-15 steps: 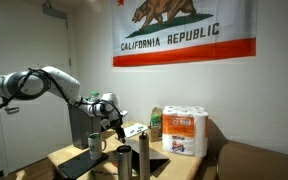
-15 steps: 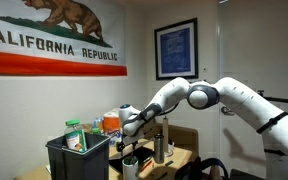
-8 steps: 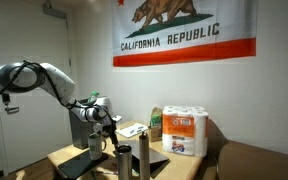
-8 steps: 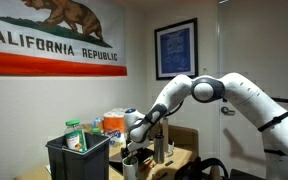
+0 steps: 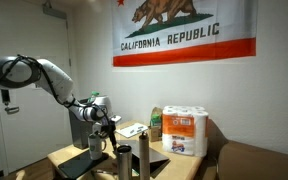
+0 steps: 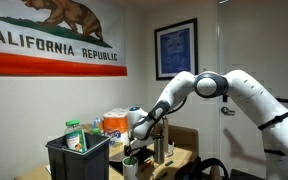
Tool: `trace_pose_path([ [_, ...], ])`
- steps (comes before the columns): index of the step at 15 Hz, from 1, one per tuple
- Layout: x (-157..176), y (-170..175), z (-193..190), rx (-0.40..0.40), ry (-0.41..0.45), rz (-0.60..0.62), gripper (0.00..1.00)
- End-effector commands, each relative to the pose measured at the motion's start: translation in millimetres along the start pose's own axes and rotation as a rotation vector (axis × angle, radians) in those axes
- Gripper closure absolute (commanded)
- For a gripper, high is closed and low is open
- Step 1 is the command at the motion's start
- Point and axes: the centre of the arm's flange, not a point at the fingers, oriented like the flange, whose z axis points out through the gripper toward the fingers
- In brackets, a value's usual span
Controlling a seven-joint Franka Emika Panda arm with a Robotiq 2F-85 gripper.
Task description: Close the laptop
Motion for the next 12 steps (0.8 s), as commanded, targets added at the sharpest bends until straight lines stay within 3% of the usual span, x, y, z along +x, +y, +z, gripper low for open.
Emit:
trace_pose_path([
  [1, 27, 6, -72, 0.020, 0.040, 0.016, 0.00],
  [6, 67, 3, -90, 0.022, 0.062, 0.030, 0.00],
  [12, 78, -11, -48, 0.006, 0.051, 0.009, 0.00],
])
